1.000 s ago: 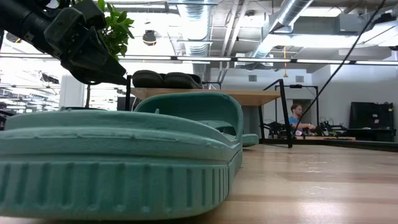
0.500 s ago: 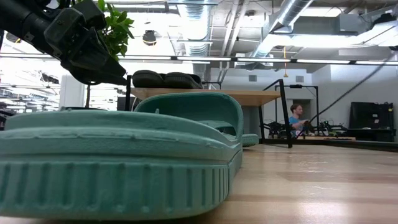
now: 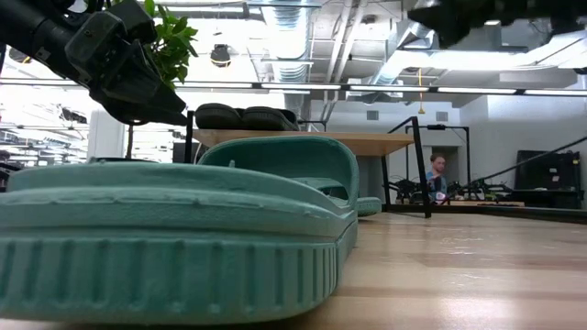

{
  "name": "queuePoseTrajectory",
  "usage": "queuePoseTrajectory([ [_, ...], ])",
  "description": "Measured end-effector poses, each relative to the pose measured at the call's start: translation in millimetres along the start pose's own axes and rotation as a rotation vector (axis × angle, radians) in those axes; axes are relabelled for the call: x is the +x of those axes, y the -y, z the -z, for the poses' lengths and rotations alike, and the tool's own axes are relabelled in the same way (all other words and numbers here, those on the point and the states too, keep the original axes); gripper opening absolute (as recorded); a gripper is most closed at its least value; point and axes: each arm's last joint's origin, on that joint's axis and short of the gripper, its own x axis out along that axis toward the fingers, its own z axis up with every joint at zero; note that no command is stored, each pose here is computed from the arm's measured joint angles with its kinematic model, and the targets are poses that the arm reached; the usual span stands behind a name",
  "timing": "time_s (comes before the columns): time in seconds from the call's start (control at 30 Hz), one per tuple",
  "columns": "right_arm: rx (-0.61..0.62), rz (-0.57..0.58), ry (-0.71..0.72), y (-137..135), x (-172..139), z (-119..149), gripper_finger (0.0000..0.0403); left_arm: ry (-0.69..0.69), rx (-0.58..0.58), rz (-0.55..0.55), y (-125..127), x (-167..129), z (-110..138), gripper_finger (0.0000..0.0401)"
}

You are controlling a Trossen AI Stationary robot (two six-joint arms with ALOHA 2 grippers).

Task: Pick and place slides into the shelf
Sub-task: Put the bottom green pair of slippers on the shelf

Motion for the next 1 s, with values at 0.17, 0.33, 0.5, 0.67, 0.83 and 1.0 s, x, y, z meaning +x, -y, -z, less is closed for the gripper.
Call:
queuePoseTrajectory([
  [0.17, 0.002, 0.001, -0.007, -1.1, 4.5, 33.1, 0.0216, 0.001, -0.001, 0.0, 0.0, 0.0, -0.1, 0.0274],
  [0.33, -0.006, 0.0, 0.026, -3.1, 5.8, 55.9, 0.0218, 0.001, -0.001, 0.001, 0.1, 0.0, -0.1, 0.0274],
  [0.5, -0.006, -0.005, 0.025, -5.6, 5.1, 74.5, 0.0219, 0.001, -0.001, 0.001, 0.1, 0.0, -0.1, 0.0274],
  [0.67, 0.001, 0.008, -0.002, -6.1, 4.2, 86.5, 0.0219, 0.001, -0.001, 0.001, 0.1, 0.0, -0.2, 0.0274],
  [0.83, -0.003, 0.028, -0.015, -5.5, 3.8, 90.2, 0.0219, 0.001, -0.001, 0.001, 0.1, 0.0, -0.2, 0.0274],
  [1.0, 0.015, 0.036, -0.023, -4.6, 3.5, 91.1, 0.0219, 0.001, -0.001, 0.001, 0.0, 0.0, -0.2, 0.0274],
])
